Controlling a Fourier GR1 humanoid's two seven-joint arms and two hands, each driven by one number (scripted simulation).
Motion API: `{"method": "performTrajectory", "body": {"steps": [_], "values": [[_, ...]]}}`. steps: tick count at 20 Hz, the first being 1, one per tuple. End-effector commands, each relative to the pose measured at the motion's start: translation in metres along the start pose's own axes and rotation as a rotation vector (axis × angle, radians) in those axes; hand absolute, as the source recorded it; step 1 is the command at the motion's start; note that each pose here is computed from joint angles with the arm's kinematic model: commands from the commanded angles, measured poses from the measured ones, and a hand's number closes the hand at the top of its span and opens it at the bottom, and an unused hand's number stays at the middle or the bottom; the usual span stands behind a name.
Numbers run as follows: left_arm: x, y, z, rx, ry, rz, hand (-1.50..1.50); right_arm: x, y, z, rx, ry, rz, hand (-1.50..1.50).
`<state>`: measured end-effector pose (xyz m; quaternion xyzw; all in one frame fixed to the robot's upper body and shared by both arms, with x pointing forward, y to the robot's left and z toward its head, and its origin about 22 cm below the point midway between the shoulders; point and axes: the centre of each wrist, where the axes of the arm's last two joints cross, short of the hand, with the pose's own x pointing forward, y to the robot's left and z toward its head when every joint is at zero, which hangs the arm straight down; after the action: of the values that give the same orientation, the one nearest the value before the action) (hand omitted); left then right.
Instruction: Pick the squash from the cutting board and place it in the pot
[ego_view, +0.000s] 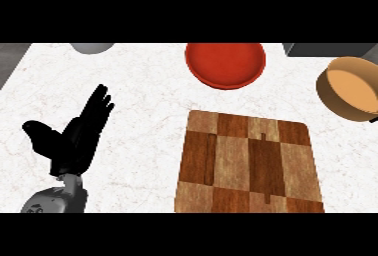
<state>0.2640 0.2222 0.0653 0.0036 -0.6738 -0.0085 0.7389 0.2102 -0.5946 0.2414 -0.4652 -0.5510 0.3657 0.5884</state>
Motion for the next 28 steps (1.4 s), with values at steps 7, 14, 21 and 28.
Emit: {"method": "performTrajectory", "body": {"steps": [7, 14, 21, 28], "values": [[0.005, -0.01, -0.017, 0.005, 0.005, -0.004, 0.0, 0.031, -0.089, -0.001, -0.246, -0.304, -0.131, 1.5], [0.008, -0.009, 0.0, -0.018, -0.001, 0.003, 0.0, 0.076, -0.105, -0.032, -0.188, -0.278, -0.169, 1.5], [0.0, -0.022, -0.006, -0.034, -0.002, -0.009, 0.0, 0.115, -0.086, -0.084, -0.168, -0.188, -0.2, 1.5], [-0.007, 0.004, -0.004, -0.026, -0.001, 0.003, 0.0, 0.133, -0.041, -0.123, -0.097, -0.168, -0.164, 1.5]]}}
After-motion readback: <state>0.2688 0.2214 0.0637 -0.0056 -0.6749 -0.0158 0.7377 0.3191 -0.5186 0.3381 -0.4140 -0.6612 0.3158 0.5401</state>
